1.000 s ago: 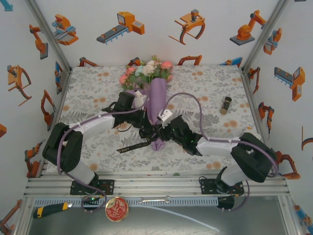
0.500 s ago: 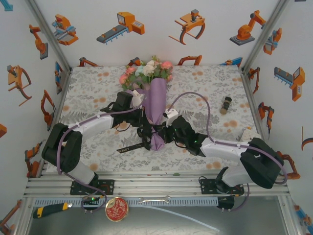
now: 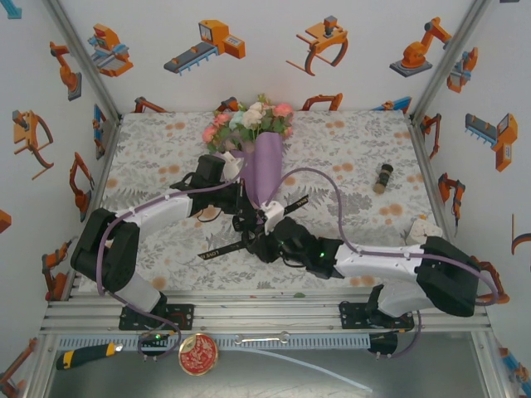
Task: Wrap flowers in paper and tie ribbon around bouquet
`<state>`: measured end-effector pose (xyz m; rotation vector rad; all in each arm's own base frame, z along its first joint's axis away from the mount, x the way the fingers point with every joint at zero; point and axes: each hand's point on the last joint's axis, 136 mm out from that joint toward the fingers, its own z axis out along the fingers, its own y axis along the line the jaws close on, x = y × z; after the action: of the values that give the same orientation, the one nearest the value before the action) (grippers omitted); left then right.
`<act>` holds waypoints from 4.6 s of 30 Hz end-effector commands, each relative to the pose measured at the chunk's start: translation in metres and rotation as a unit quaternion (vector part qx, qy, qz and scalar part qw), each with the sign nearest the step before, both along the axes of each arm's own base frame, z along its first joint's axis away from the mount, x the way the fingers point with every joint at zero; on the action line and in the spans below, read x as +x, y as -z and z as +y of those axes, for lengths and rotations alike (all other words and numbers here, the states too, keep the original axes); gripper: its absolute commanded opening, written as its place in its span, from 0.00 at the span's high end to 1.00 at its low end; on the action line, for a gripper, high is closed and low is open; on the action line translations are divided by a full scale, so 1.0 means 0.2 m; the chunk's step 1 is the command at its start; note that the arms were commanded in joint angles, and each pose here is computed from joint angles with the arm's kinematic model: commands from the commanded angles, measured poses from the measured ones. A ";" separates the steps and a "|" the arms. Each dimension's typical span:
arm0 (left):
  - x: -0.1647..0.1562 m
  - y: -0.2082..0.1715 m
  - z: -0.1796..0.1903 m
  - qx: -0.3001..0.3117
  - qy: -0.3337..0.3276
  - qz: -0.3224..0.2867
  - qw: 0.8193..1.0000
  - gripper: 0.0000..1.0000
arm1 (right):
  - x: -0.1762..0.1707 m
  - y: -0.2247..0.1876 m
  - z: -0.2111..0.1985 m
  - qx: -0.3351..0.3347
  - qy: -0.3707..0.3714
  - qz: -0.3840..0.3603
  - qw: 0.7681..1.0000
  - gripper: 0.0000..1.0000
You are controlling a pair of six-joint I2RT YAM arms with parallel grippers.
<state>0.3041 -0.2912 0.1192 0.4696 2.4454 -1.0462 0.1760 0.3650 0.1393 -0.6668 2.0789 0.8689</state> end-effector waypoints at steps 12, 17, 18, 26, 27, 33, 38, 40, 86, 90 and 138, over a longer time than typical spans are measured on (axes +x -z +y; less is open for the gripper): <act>0.02 0.02 -0.01 -0.013 -0.008 0.007 1.000 1.00 | 0.12 0.24 0.08 -0.180 0.001 -0.064 0.982 0.53; 0.02 0.01 -0.01 -0.015 -0.007 0.007 1.000 1.00 | 0.11 0.30 0.13 -0.189 -0.022 -0.057 0.980 0.62; 0.02 0.01 -0.01 -0.015 -0.007 0.008 1.000 1.00 | 0.11 0.30 0.13 -0.187 -0.024 -0.054 0.981 0.71; 0.01 0.01 0.00 -0.012 -0.007 0.007 1.000 1.00 | 0.10 0.04 0.07 -0.131 -0.015 -0.084 0.988 1.00; 0.01 0.01 0.00 -0.013 -0.006 0.007 1.000 1.00 | 0.11 0.00 0.05 -0.124 -0.009 -0.093 0.988 1.00; -0.01 -0.03 -0.01 -0.026 -0.001 0.004 1.000 1.00 | 0.30 -0.05 -0.14 -0.100 0.036 -0.105 0.989 1.00; -0.02 -0.03 -0.01 -0.026 0.001 0.006 1.000 1.00 | 0.46 -0.03 -0.15 -0.097 0.052 -0.141 0.984 1.00; -0.02 -0.03 -0.01 -0.028 0.000 0.007 1.000 1.00 | 0.51 0.01 -0.15 -0.096 0.061 -0.142 0.983 0.98; -0.11 -0.23 0.07 -0.087 -0.011 -0.038 0.995 0.52 | 0.59 0.03 -0.11 -0.009 0.006 -0.212 0.977 1.00; -0.04 -0.30 0.11 -0.049 -0.025 -0.067 0.996 0.50 | 0.56 0.04 -0.12 -0.017 -0.013 -0.225 0.974 1.00; -0.01 0.14 -0.14 -0.071 0.057 0.071 0.993 0.74 | 0.53 0.01 -0.08 -0.013 -0.044 -0.231 0.972 1.00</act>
<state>0.2982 -0.3114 0.0858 0.4859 2.5140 -1.3051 0.2871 0.3346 0.1142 -0.8740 1.7376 0.5888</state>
